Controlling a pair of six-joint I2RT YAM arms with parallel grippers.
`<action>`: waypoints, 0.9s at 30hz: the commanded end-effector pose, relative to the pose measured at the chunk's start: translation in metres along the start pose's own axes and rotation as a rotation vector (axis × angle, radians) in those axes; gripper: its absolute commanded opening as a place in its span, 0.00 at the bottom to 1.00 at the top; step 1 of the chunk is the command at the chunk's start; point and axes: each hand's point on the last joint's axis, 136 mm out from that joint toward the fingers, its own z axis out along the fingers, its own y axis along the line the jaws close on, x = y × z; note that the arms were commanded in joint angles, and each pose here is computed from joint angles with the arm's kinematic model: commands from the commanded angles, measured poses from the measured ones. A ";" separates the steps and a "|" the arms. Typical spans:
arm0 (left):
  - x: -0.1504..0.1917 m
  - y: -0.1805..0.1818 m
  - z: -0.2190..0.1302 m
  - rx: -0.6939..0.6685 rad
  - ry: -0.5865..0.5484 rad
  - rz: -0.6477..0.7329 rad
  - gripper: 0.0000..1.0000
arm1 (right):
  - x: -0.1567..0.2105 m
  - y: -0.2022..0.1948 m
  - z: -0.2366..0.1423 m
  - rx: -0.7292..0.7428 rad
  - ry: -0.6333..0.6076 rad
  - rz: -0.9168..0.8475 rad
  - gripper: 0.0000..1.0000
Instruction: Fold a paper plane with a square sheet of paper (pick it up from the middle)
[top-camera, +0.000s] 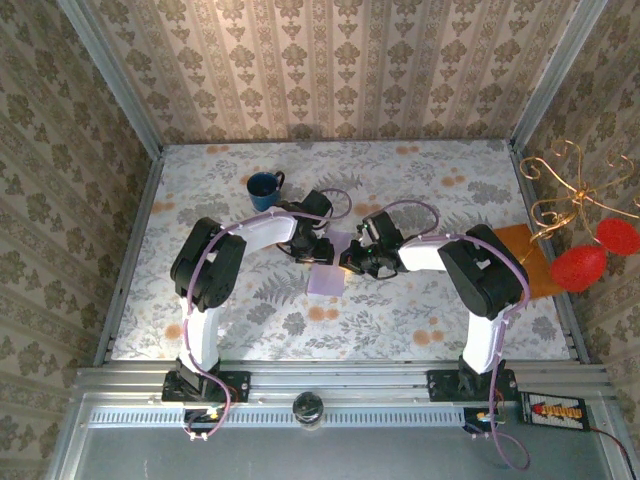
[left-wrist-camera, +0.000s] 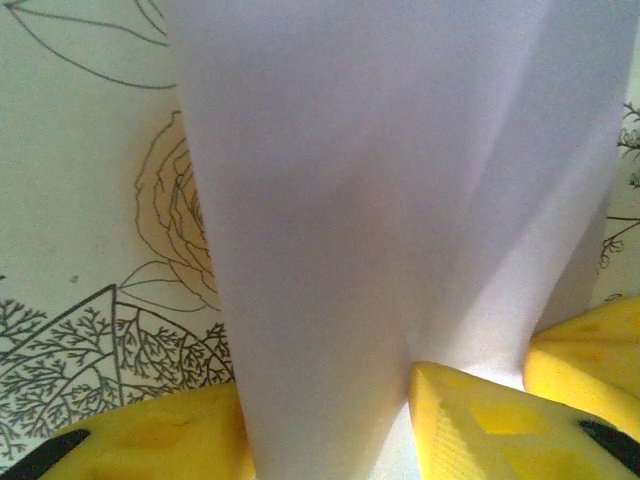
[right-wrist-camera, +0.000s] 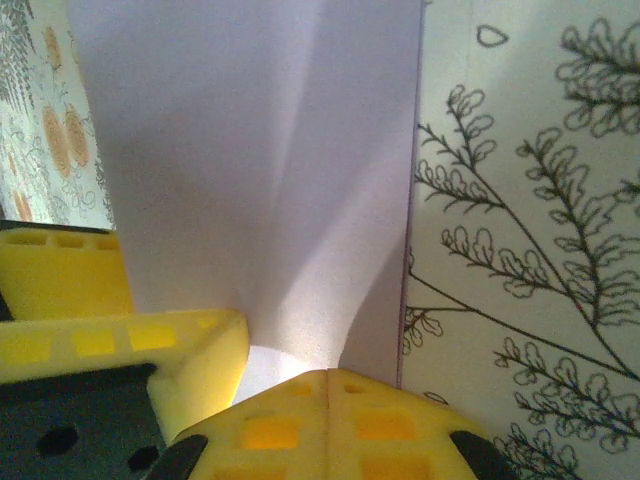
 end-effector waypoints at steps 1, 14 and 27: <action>0.051 0.041 0.046 -0.134 0.163 -0.023 0.48 | 0.022 -0.050 0.006 0.211 0.084 0.028 0.00; -0.016 0.003 -0.086 0.171 -0.199 -0.056 0.58 | 0.049 -0.073 0.018 0.275 0.297 -0.104 0.00; -0.005 -0.034 -0.045 0.366 -0.085 -0.146 0.23 | 0.049 -0.082 0.021 0.316 0.309 -0.088 0.00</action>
